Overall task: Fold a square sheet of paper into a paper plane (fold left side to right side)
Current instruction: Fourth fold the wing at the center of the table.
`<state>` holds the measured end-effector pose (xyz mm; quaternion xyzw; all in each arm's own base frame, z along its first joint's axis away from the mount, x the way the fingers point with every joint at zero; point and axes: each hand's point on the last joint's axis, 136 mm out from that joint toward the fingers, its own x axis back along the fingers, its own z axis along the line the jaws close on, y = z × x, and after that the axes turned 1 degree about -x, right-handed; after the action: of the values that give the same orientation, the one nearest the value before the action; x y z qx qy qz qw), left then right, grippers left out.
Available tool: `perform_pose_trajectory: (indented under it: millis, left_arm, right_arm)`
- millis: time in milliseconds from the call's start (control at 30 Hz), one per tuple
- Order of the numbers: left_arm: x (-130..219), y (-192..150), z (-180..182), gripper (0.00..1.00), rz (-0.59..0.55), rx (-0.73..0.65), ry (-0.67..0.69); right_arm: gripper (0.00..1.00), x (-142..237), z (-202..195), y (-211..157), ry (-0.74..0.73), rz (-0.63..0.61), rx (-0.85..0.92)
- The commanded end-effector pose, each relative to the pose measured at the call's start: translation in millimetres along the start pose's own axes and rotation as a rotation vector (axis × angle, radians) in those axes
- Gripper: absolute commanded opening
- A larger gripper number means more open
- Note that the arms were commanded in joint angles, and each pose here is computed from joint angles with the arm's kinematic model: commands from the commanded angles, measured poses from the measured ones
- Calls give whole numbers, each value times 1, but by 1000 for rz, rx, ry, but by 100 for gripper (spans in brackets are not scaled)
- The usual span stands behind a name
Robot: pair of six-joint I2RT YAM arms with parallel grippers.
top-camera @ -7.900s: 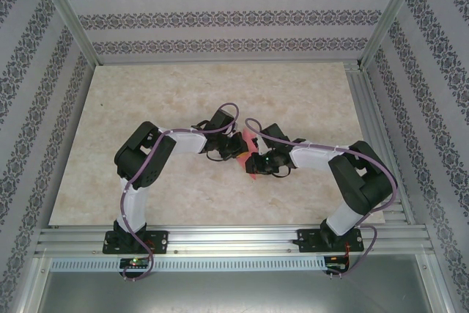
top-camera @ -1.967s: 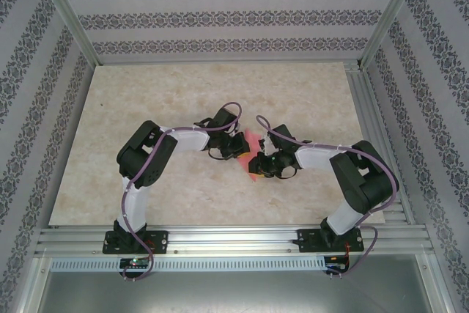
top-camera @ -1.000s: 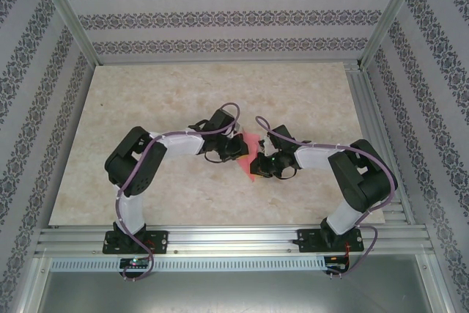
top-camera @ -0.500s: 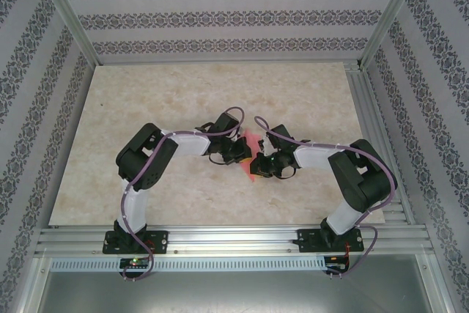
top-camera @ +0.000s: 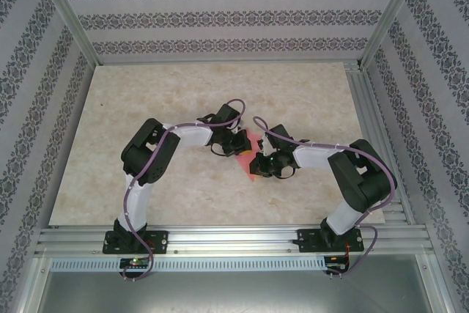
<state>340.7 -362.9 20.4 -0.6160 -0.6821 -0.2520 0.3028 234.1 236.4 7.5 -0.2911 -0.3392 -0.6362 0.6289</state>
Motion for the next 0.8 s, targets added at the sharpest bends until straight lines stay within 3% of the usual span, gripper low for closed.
perform_pose_trajectory:
  millis: [0, 767]
  left_arm:
    - [0, 48, 34, 9, -121, 1, 97]
    - [11, 115, 25, 13, -189, 4, 76]
  right_arm:
    - [11, -12, -61, -57, -235, 170, -100]
    - [12, -15, -63, -64, -238, 180, -105]
